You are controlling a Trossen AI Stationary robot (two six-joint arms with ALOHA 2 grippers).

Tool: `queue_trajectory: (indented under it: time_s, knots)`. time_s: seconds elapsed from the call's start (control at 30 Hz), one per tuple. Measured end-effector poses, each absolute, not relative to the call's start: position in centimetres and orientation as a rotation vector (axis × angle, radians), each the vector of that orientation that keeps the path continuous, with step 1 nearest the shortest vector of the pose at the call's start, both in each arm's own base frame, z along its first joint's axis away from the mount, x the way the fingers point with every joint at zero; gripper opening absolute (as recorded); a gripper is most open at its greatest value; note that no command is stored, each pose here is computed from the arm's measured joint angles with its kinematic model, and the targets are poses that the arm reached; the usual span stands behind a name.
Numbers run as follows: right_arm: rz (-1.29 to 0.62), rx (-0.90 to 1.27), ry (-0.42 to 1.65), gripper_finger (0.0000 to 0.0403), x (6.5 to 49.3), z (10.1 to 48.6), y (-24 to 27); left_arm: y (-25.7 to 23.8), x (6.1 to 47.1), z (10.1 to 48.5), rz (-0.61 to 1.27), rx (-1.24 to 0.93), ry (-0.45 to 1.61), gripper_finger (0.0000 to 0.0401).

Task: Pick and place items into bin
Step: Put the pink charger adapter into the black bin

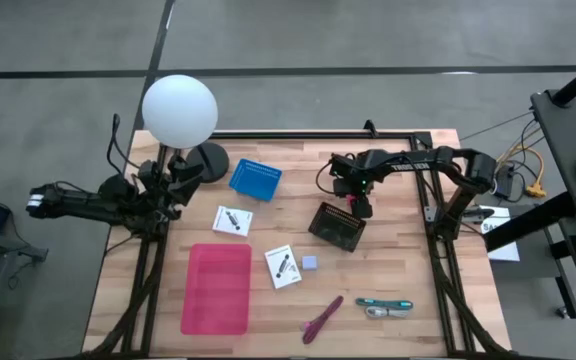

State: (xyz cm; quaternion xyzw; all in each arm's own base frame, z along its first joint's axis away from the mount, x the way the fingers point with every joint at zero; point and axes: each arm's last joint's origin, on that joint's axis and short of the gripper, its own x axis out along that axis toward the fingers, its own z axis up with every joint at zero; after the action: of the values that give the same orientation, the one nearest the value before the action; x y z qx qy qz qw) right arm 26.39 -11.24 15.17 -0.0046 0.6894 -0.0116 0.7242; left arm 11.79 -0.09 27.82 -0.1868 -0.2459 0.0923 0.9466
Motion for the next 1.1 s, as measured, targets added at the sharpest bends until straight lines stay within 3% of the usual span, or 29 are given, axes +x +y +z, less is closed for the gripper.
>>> queue_trajectory:
  time_s: [0.17,0.57,1.1]
  knots:
    - [-0.043,0.007,1.520,0.0134,26.4,15.2,-11.2,-0.1,11.8,27.8,0.188,-0.380,-0.500,0.0196]
    - [-0.150,0.084,1.448,0.0137,25.8,17.4,-11.0,-0.1,11.8,27.7,0.188,-0.380,-0.499,0.0196]
    - [-0.438,0.379,1.043,0.0136,23.7,24.8,-9.6,-0.1,11.8,27.7,0.188,-0.380,-0.498,0.0196]
